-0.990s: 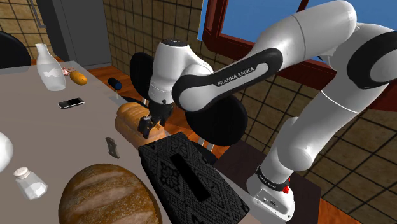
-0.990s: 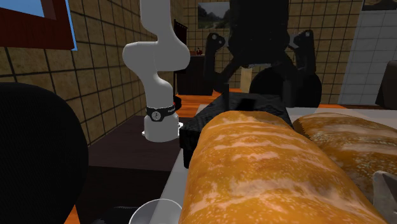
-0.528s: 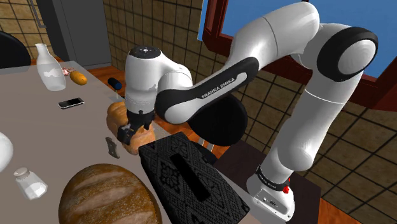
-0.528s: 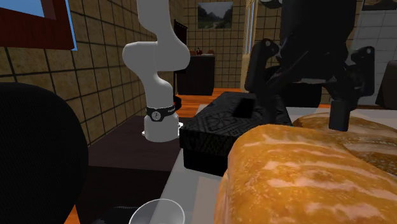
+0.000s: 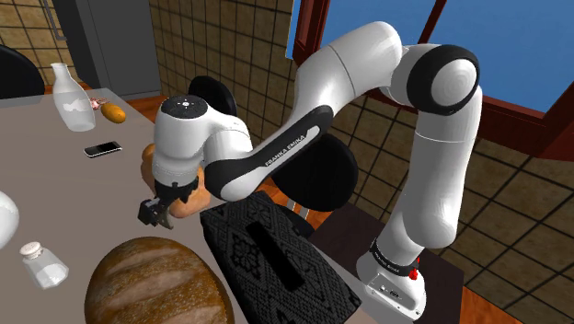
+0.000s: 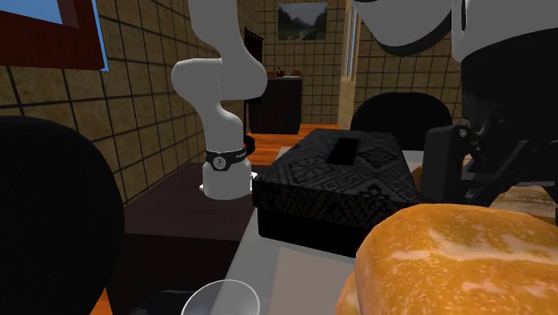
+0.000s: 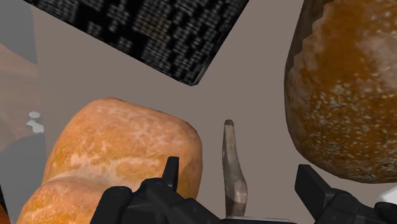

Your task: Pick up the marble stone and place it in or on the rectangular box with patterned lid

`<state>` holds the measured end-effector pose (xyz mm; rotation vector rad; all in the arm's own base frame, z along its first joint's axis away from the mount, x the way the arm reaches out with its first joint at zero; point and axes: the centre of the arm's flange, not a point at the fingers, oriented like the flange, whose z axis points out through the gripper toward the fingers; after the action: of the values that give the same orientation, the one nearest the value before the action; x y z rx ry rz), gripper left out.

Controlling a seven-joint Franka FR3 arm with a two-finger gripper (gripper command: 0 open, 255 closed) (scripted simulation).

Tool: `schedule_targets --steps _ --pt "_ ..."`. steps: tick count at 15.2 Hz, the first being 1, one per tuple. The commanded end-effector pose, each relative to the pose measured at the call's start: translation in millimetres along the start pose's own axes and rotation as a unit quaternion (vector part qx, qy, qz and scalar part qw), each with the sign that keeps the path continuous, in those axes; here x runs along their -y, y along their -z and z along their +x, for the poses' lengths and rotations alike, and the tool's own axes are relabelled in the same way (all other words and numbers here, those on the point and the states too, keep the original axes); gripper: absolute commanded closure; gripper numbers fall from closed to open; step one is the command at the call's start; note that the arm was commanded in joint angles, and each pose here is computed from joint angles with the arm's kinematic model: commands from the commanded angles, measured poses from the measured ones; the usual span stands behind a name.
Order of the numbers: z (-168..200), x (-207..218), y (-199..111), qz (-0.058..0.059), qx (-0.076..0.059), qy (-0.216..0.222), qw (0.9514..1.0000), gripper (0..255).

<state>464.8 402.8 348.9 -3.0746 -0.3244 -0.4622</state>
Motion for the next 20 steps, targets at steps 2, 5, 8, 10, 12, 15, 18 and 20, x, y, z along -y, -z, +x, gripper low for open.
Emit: schedule_targets --steps 2,5,8,10,12,15,18,20 --pt "1.3 0.6 -16.4 0.001 0.0 0.0 1.0 0" --pt "1.3 0.7 -19.5 0.001 0.0 0.0 1.0 0" --pt "1.2 0.7 -19.5 0.001 0.0 0.0 1.0 0" --pt "1.2 0.7 -19.5 0.001 0.0 0.0 1.0 0" --pt "0.3 1.4 -18.9 0.001 0.0 0.0 1.0 255" --pt "0.4 1.1 -17.9 0.001 0.0 0.0 1.0 255" --pt "0.0 1.1 -18.5 0.001 0.0 0.0 1.0 255" --pt "1.3 0.7 -19.5 0.001 0.0 0.0 1.0 255"
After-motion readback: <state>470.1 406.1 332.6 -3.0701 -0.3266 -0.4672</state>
